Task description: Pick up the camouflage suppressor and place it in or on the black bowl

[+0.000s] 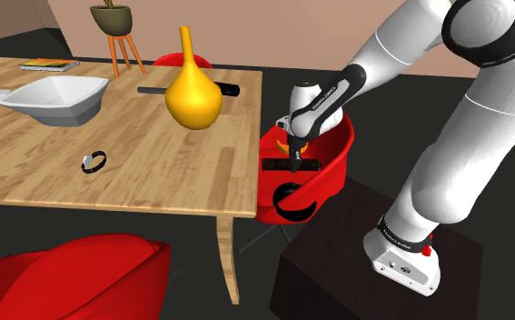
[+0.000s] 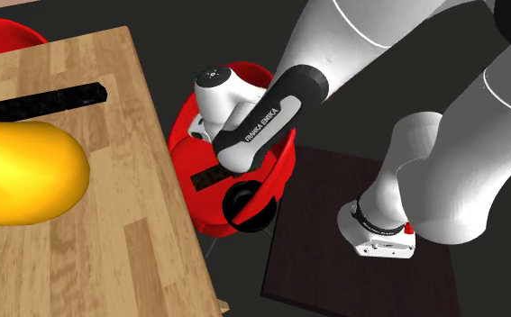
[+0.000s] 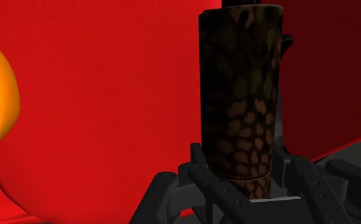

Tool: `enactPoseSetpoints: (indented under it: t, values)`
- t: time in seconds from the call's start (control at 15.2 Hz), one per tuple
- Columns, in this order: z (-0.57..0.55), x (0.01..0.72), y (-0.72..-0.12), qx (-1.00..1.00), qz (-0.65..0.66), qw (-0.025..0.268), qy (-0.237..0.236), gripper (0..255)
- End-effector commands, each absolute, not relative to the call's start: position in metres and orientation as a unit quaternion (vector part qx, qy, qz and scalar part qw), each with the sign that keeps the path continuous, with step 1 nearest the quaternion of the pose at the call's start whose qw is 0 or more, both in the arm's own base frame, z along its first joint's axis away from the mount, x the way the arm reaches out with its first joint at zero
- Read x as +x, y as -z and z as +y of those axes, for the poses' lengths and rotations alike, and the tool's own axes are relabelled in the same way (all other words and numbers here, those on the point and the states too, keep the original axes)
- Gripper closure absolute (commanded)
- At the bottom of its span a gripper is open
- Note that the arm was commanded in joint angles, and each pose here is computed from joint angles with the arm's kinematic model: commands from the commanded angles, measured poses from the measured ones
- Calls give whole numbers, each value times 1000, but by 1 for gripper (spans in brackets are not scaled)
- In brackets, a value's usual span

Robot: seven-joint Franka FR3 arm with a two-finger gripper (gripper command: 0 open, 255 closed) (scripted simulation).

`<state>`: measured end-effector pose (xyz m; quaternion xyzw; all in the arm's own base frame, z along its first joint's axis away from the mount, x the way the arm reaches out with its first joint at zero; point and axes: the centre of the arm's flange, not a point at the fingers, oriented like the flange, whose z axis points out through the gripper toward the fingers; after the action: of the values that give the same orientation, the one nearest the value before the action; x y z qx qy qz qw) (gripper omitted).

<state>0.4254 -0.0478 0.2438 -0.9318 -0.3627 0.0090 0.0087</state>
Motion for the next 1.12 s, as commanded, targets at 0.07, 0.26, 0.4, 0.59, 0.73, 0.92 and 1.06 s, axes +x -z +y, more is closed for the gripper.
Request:
enactPoseSetpoints:
  t: [0.07,0.26,0.4,0.59,0.73,0.92,1.06]
  values:
    - [-21,397,-244,-932,-362,9,-9,255]
    - [6,368,-243,-932,-362,9,-9,255]
    - [19,353,-238,-932,-362,9,-9,255]
    - [19,353,-222,-932,-362,9,-9,255]
    - [19,353,-211,-932,-362,9,-9,255]
    - [19,353,-196,-932,-362,9,-9,255]
    - [19,353,-185,-932,-362,9,-9,255]
